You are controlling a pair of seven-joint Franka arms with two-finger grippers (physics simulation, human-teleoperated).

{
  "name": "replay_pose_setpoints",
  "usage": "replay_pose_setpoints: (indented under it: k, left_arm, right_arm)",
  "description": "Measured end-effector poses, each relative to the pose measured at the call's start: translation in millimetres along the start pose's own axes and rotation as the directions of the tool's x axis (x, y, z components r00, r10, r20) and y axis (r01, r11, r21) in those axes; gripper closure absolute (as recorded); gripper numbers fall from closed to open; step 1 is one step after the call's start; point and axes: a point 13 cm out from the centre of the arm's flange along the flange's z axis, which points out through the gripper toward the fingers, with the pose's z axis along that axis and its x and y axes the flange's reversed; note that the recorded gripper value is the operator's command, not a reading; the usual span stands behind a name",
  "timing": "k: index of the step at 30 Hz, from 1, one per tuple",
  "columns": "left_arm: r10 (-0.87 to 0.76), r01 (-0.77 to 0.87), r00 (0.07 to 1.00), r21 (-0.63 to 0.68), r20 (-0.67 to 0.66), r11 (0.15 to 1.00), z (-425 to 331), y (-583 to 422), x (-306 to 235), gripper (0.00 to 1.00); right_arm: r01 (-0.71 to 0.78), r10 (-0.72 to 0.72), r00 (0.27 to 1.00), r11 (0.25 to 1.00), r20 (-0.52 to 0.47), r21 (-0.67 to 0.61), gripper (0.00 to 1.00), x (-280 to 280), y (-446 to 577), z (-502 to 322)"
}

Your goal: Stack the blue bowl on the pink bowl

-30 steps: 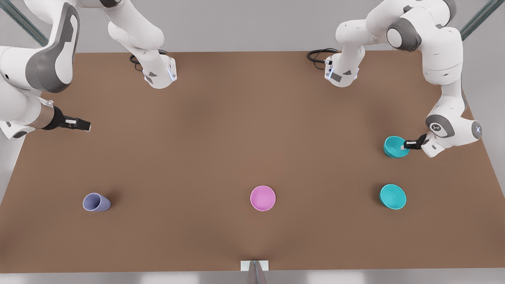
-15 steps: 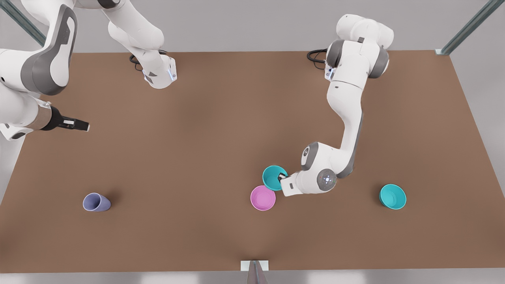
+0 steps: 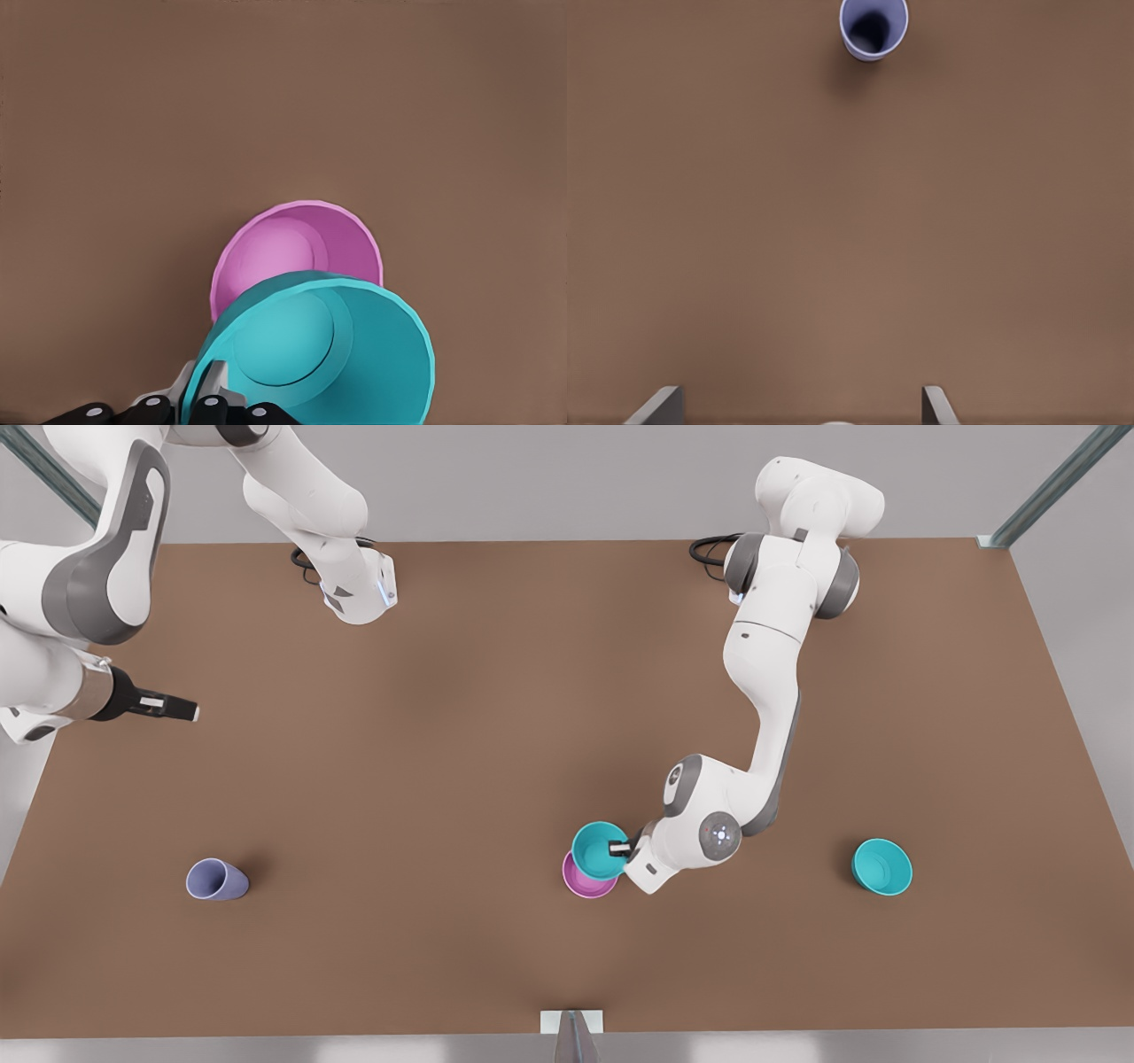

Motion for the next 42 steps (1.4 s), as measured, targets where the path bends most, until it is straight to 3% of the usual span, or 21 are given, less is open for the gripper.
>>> replay_pose_setpoints:
  k: [14, 27, 28, 29, 33, 36, 39, 42]
  left_arm:
    - [-0.278, 0.276, 0.960, 0.059, 0.042, 0.959, 6, -10, -13, 0.79]
    - [-0.387, 0.386, 0.922, 0.062, 0.011, 0.921, 17, -19, -2, 0.79]
    - [-0.392, 0.391, 0.920, 0.063, 0.010, 0.918, 19, -20, -2, 0.51]
    - [-0.397, 0.395, 0.918, 0.065, 0.009, 0.916, 19, -20, -2, 0.00]
    - [-0.400, 0.396, 0.916, 0.088, 0.038, 0.914, -36, 2, -24, 0.00]
    - [-0.322, 0.340, 0.924, -0.055, 0.208, 0.939, -226, 73, -30, 0.00]
    - [-0.268, 0.324, 0.926, -0.195, 0.267, 0.926, -379, 145, 27, 0.00]
    - [-0.211, 0.263, 0.954, -0.255, 0.213, 0.930, -427, 182, 99, 0.00]
  right_arm:
    - [0.001, -0.001, 1.000, 1.000, -0.016, 0.000, 0.00, 1, -2, 8]
    - [0.005, -0.005, 1.000, 1.000, -0.031, -0.001, 0.00, 0, -3, 17]
    - [0.005, -0.005, 1.000, 1.000, -0.031, -0.001, 0.00, 0, -3, 17]
    - [0.005, -0.005, 1.000, 1.000, -0.030, -0.001, 0.00, 0, -3, 17]
    - [0.007, -0.007, 1.000, 1.000, -0.029, -0.001, 0.00, -1, -2, 17]
    - [0.008, -0.008, 1.000, 1.000, -0.027, -0.001, 0.00, -1, -2, 17]
    - [0.008, -0.008, 1.000, 1.000, -0.007, -0.002, 0.00, 0, -1, 9]
    - [0.013, -0.013, 1.000, 1.000, 0.012, -0.014, 0.00, 1, 4, 2]
